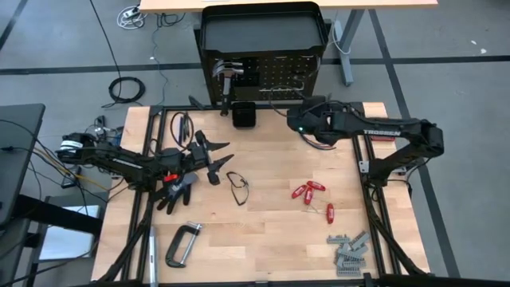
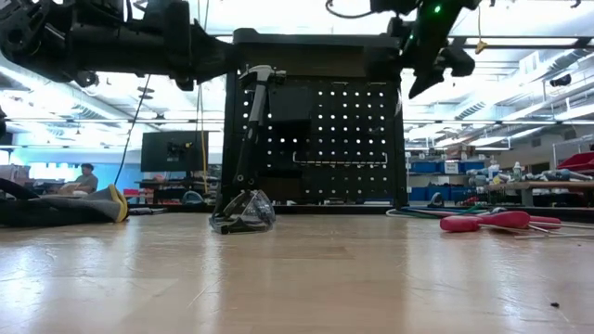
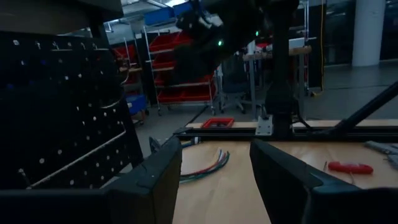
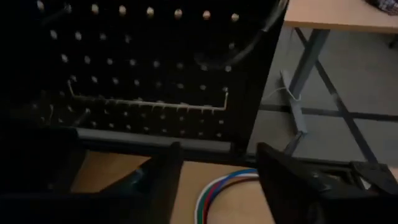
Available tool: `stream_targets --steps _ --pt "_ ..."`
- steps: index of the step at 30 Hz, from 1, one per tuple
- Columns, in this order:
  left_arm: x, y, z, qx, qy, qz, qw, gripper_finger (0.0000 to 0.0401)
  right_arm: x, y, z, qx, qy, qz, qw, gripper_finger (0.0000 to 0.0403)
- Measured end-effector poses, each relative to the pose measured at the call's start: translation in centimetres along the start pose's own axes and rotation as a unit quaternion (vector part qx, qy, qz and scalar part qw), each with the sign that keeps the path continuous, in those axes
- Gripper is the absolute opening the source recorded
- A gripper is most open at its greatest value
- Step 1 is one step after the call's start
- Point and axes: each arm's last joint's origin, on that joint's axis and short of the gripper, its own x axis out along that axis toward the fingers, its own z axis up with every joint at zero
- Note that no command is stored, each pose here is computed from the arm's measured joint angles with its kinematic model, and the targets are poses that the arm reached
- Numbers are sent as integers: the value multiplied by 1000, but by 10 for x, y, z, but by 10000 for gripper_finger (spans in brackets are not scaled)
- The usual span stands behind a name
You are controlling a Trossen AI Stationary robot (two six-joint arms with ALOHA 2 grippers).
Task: Hang tools onto peg board
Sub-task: Hang the safety goggles on the peg board
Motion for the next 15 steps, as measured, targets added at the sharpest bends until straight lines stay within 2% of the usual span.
stream_targets --steps 3,6,10,12,15 --pt "0 0 1 -3 -6 -2 1000 197 6 -5 9 35 -13 -5 999 270" --pt "0 1 5 -9 -24 -1 1000 197 21 -11 24 97 -24 -9 995 320" --pt "0 0 7 -13 -38 -11 999 197 50 -11 43 157 -29 18 987 377" --pt "0 0 9 -15 -45 -14 999 197 65 -8 50 171 -32 48 984 393" --pt "0 0 9 -14 -45 -16 999 197 83 -5 57 196 -34 90 976 392"
